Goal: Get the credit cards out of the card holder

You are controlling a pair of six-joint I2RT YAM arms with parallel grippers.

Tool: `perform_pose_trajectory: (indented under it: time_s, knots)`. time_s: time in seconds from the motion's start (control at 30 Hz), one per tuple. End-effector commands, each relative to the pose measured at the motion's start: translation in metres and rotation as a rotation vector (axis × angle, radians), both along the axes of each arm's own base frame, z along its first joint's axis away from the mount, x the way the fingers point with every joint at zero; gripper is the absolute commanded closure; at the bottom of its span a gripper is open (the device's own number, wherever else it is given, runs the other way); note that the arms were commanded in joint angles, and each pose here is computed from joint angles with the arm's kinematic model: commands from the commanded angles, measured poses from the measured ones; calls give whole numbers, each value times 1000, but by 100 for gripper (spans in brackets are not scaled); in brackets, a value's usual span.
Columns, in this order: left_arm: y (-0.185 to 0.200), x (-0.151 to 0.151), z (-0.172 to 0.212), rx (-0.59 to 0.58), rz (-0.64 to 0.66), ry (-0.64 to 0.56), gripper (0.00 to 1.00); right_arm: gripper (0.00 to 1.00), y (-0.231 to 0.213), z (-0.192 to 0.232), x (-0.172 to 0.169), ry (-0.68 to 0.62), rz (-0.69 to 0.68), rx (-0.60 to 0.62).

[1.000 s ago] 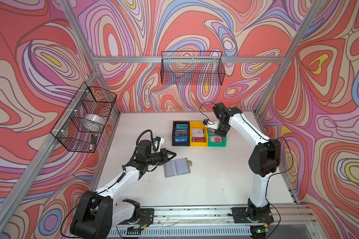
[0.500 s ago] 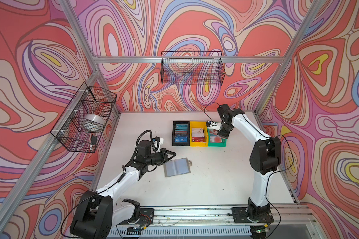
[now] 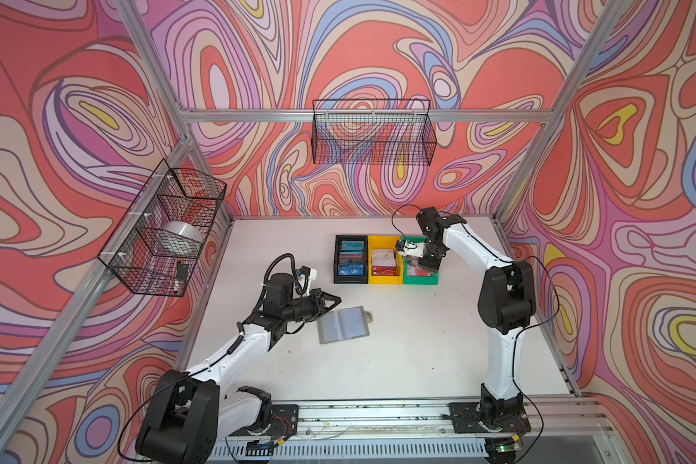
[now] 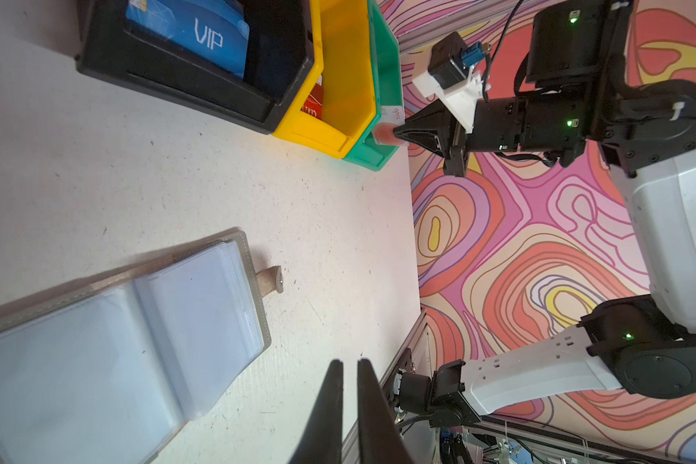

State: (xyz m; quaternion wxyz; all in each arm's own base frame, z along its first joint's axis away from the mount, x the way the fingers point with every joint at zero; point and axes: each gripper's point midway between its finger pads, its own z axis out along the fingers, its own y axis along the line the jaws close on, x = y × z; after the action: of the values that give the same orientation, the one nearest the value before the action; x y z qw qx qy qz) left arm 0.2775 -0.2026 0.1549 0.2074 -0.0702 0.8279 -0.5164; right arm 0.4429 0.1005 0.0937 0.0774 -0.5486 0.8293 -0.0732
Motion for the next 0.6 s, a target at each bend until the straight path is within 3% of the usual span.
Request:
perform_pose_trajectory:
  time_s: [0.0, 0.33, 0.57]
  knots:
    - [3, 2, 3, -4, 14, -22, 87, 100, 13, -10, -4, 27, 31, 9]
    - [5, -5, -14, 10, 15, 19, 87, 100, 26, -27, -20, 92, 49, -3]
    - [5, -6, -13, 11, 12, 15, 87, 100, 27, -26, -7, 40, 10, 0]
